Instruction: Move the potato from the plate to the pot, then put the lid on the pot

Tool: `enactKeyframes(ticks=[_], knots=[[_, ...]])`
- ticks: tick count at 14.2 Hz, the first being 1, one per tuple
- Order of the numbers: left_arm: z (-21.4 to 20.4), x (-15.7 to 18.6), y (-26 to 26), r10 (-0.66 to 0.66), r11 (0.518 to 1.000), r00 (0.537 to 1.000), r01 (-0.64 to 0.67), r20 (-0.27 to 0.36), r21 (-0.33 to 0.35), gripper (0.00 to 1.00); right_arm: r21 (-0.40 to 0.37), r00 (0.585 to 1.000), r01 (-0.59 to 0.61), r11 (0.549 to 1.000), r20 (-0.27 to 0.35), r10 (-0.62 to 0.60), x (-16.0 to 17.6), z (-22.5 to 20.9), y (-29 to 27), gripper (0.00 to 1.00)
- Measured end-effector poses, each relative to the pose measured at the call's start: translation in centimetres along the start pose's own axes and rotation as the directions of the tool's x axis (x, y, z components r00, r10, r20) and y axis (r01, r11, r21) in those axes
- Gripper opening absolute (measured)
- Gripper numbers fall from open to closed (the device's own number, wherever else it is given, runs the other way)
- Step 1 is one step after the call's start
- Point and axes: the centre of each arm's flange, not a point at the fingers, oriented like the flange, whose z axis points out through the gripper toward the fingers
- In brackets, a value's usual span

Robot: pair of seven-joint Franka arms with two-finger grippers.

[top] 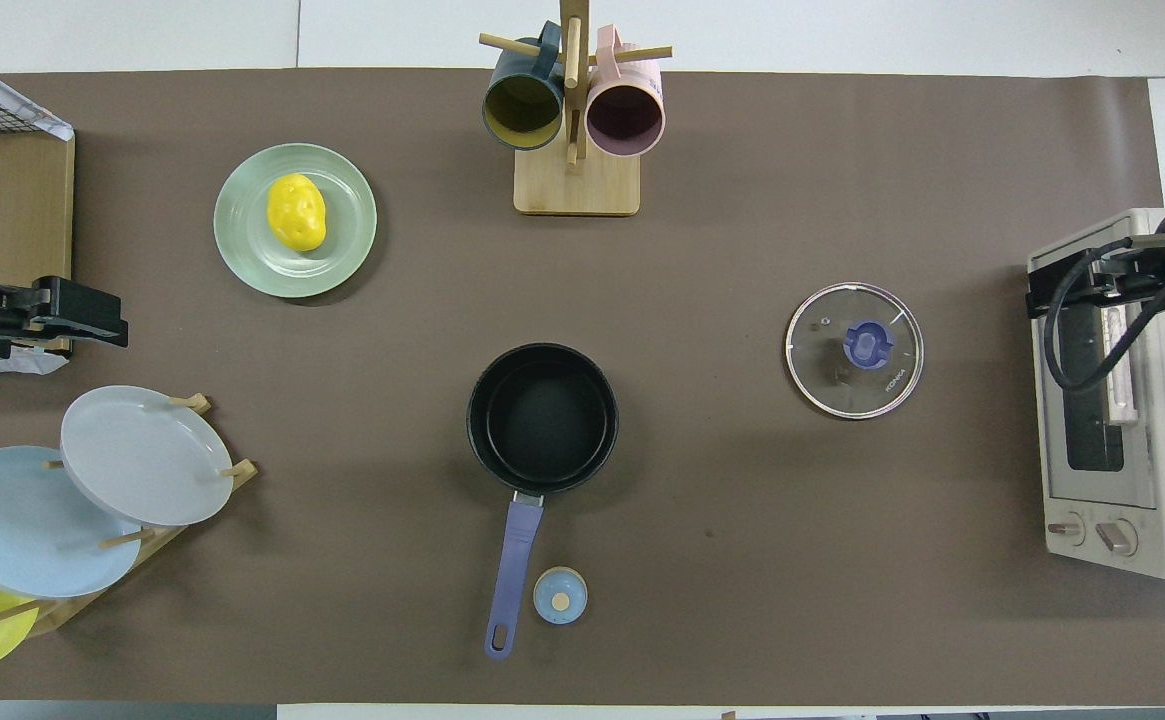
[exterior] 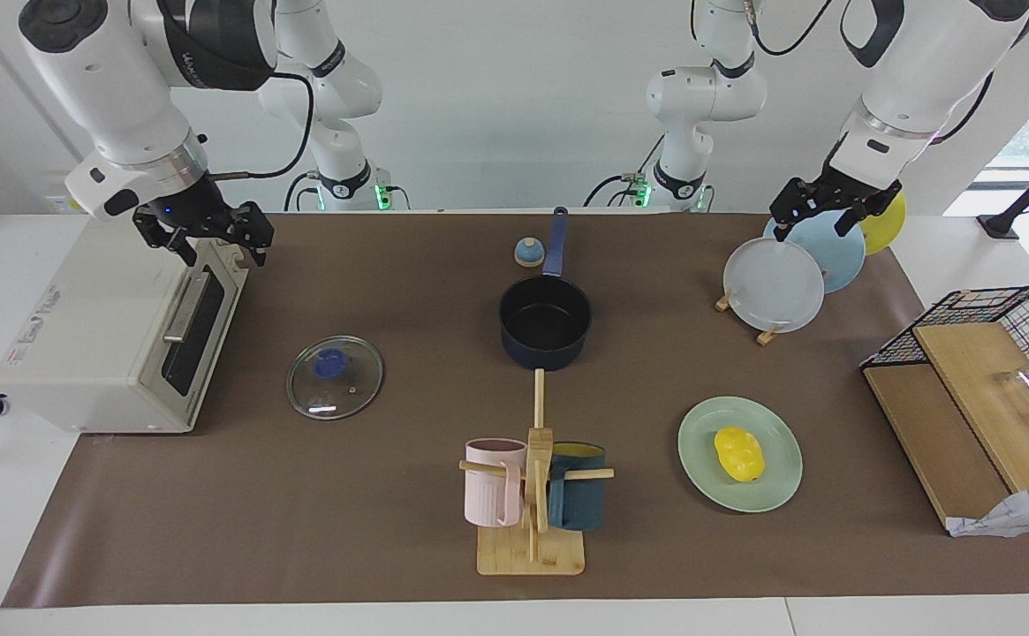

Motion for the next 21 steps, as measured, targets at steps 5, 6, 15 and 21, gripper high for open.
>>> enactKeyframes(ticks=[5,6,15,21], knots=[[0.0,0.0,0.0,0.0,1.0,1.0,0.0,0.0,0.0,1.0,0.0,1.0,0.0,1.0,0.0,0.0,0.0,0.0,0.0,1.0],[0.0,0.0,0.0,0.0,1.0,1.0,0.0,0.0,0.0,1.0,0.0,1.0,0.0,1.0,0.0,0.0,0.0,0.0,0.0,1.0],[0.4,0.8,0.9,0.006,0.999,0.999,-0.008,-0.038,-0.041,1.0,-0.001,0.998,0.054,0.999,-0.008,-0.054,1.3,4.9,-2.4,1.0],[8.8,11.1,2.2,0.001,0.998,1.0,-0.003,-0.028,-0.066,1.0,-0.01,0.975,0.187,0.982,-0.118,-0.187,2.9,15.1,-8.0,1.0]])
